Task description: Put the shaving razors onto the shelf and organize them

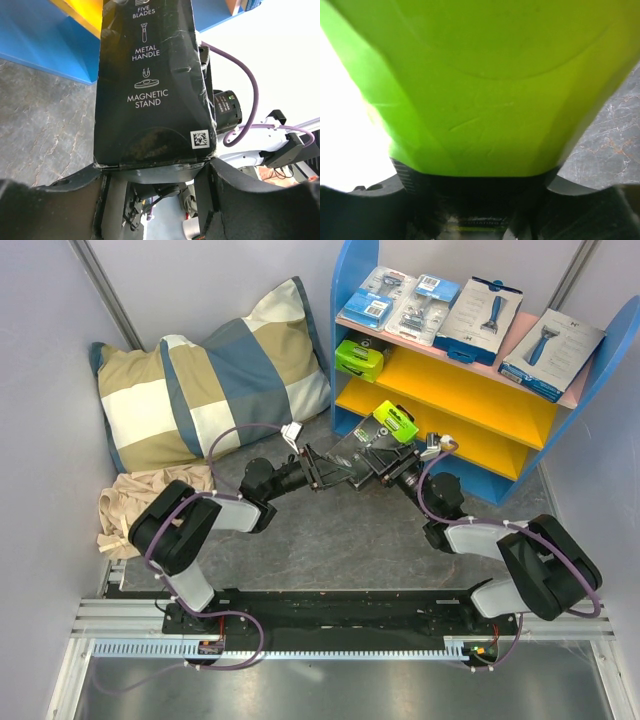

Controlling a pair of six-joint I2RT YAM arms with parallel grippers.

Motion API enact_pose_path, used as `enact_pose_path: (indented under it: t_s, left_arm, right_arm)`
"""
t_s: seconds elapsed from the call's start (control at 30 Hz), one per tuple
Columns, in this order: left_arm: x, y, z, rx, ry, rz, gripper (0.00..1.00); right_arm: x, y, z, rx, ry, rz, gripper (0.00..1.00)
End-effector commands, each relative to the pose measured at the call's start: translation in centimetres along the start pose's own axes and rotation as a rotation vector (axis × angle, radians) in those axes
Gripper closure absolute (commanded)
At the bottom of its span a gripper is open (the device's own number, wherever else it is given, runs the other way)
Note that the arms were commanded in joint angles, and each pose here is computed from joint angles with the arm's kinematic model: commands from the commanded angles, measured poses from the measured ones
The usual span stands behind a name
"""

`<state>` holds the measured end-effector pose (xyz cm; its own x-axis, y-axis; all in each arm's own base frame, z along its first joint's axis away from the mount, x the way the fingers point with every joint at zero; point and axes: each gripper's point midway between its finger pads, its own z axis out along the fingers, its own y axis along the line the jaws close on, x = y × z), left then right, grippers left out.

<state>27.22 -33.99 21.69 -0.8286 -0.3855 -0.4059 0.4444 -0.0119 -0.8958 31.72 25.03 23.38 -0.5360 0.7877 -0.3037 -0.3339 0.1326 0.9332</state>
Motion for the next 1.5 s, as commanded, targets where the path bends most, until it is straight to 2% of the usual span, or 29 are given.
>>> enact_pose_path:
  t_s: [0.0, 0.17, 0.23, 0.37, 0.63, 0.77, 0.93, 1.47]
  left_arm:
    - [-1.7, -5.1, 0.4, 0.173, -0.073, 0.181, 0.81]
    - [-2.5, -6.7, 0.8, 0.192, -0.08, 0.213, 0.82]
    - [-3.0, -7.1, 1.3, 0.196, -0.083, 0.217, 0.83]
    - [-3.7, -8.2, 2.0, 0.226, -0.081, 0.235, 0.85]
    - [-5.2, -8.8, 3.9, 0.242, -0.081, 0.234, 0.89]
    - [-5.9, -9.0, 4.7, 0.248, -0.091, 0.228, 0.92]
    - [-6.7, -9.4, 5.8, 0.26, -0.106, 0.219, 0.94]
    - [-8.1, -9.7, 10.5, 0.26, -0.173, 0.18, 0.98]
  right_arm:
    - [-2.6, 8.6, -1.1, -0.298, -0.083, -0.043, 0.38]
    - [-3.5, 8.3, -1.8, -0.241, -0.089, -0.105, 0.14]
    - [-4.2, 9.1, -2.3, -0.243, -0.103, -0.137, 0.08]
    - [-4.5, 8.7, -3.0, -0.179, -0.107, -0.194, 0.03]
    - [-6.2, 10.1, -5.2, -0.088, -0.166, -0.323, 0.02]
    - [-7.0, 8.6, -6.7, 0.055, -0.186, -0.389, 0.02]
    - [-8.2, 8.8, -8.4, 0.137, -0.225, -0.457, 0.02]
    - [-8.4, 8.8, -11.0, 0.191, -0.235, -0.519, 0.02]
